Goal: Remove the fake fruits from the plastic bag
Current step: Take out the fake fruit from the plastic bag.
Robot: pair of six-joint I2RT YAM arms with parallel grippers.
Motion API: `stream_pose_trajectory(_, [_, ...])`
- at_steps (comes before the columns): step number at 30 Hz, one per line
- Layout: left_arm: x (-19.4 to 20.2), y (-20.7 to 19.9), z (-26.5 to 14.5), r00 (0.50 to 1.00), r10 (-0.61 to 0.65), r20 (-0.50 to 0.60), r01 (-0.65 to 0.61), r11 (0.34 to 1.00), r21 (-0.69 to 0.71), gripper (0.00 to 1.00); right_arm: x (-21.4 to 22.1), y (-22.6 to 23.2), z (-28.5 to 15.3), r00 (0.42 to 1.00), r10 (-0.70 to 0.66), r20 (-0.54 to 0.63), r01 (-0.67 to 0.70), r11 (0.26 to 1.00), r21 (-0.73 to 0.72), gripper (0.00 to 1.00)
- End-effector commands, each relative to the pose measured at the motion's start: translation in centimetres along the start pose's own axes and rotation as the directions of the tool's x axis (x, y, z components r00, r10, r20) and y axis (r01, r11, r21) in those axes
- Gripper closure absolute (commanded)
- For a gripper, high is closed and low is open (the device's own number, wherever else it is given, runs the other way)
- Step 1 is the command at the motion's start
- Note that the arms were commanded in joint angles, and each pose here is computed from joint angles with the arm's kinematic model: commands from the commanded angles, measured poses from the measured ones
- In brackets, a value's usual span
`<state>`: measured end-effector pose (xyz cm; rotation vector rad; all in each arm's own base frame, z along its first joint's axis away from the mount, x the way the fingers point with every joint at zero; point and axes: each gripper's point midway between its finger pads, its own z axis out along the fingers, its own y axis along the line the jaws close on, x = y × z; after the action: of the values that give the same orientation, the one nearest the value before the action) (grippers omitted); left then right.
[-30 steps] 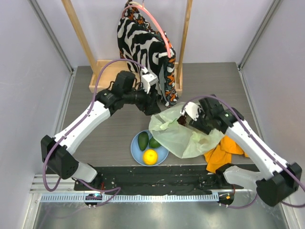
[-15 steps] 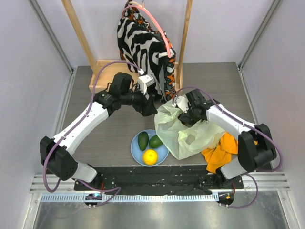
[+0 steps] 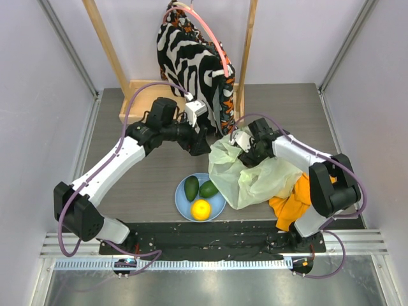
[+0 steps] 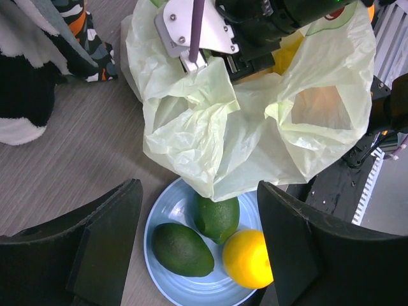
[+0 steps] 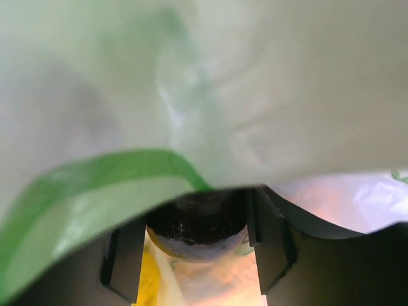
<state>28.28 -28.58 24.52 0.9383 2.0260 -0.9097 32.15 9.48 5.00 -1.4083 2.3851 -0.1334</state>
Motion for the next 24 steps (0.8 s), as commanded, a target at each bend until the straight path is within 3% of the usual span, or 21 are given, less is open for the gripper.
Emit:
stream_pose_trajectory(1, [-1.2, -0.3, -0.5, 0.999, 0.017, 0.037, -0.017, 1.000, 0.010, 0.23, -3.9, -1.1, -6.1, 0.987, 0.008, 0.161, -0.004, 1.000, -0.024, 0.69])
stream_pose_trajectory(3, [-1.1, 0.4, -0.6, 0.999, 0.027, 0.028, -0.027, 1.000, -0.009, 0.23, -5.5, -1.3, -11.3, 0.967, 0.002, 0.255, 0.002, 1.000, -0.017, 0.69])
stream_pose_trajectory(6, [-1.4, 1.3, -1.0, 0.998, 0.059, 0.013, -0.058, 0.998, -0.033, 0.23, -7.2, 1.0, -18.4, 0.919, -0.001, 0.395, 0.051, 0.992, -0.117, 0.70])
stream_pose_trajectory(10, [-2.1, 2.1, -1.8, 0.993, 0.116, -0.012, -0.117, 0.991, -0.071, 0.23, -7.3, 5.3, -23.2, 0.868, 0.007, 0.497, 0.133, 0.960, -0.246, 0.71])
stream_pose_trajectory(16, [-2.4, 1.7, -4.4, 0.990, 0.140, 0.019, -0.137, 0.986, -0.100, 0.23, -8.6, 8.8, -24.2, 0.837, 0.018, 0.547, 0.180, 0.935, -0.306, 0.76])
stream_pose_trajectory(20, [-1.6, 1.4, -7.5, 0.989, 0.136, 0.055, -0.127, 0.982, -0.141, 0.22, -13.0, 13.4, -26.0, 0.778, -0.057, 0.625, 0.295, 0.913, -0.283, 0.73])
stream_pose_trajectory(22, [-1.9, 0.5, -10.0, 0.985, 0.132, 0.113, -0.113, 0.981, -0.158, 0.21, -14.6, 13.9, -25.7, 0.785, 0.024, 0.619, 0.253, 0.900, -0.356, 0.72])
stream_pose_trajectory(24, [-0.9, 0.9, -11.7, 0.986, 0.098, 0.131, -0.072, 0.979, -0.191, 0.21, -16.0, 15.6, -23.8, 0.796, -0.041, 0.604, 0.321, 0.875, -0.363, 0.72])
